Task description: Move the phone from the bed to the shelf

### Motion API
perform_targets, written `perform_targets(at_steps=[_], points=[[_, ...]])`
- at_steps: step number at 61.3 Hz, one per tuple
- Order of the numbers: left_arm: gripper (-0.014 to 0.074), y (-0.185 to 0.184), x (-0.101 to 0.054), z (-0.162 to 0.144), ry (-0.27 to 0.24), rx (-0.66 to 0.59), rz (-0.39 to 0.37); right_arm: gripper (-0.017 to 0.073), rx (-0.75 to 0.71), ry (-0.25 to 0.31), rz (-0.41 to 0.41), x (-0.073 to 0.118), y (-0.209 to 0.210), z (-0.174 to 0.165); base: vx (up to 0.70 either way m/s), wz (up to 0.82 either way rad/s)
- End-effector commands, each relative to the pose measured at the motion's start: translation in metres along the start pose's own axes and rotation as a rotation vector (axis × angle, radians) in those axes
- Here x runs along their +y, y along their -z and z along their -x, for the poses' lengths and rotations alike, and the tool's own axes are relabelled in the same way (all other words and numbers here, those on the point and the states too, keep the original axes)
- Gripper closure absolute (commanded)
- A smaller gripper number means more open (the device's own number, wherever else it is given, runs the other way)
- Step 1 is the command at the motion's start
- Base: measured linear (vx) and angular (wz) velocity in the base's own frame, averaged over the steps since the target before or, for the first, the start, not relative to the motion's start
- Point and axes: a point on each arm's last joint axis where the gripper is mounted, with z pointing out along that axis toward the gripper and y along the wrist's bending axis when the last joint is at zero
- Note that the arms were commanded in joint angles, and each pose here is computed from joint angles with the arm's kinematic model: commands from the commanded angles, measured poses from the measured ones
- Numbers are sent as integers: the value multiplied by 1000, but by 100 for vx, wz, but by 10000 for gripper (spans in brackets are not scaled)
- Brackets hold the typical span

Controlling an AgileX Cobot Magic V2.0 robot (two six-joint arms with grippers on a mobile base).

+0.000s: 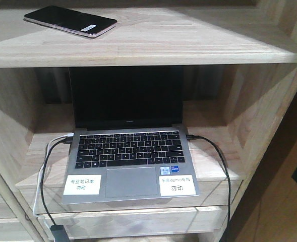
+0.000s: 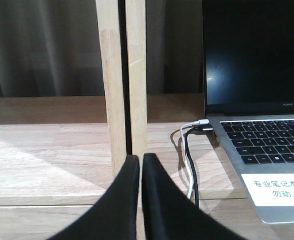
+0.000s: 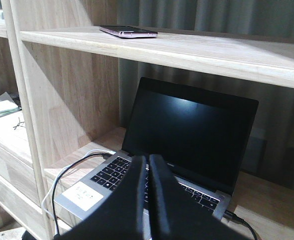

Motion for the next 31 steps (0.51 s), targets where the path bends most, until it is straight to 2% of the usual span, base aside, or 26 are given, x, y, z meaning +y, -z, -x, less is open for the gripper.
perform_targets(at_steps=[1, 31], points=[[593, 0, 1, 6, 10, -76, 10, 568, -65, -8, -30, -2, 1, 12, 0, 0], [593, 0, 1, 6, 10, -76, 10, 568, -66, -8, -31, -3, 1, 12, 0, 0]])
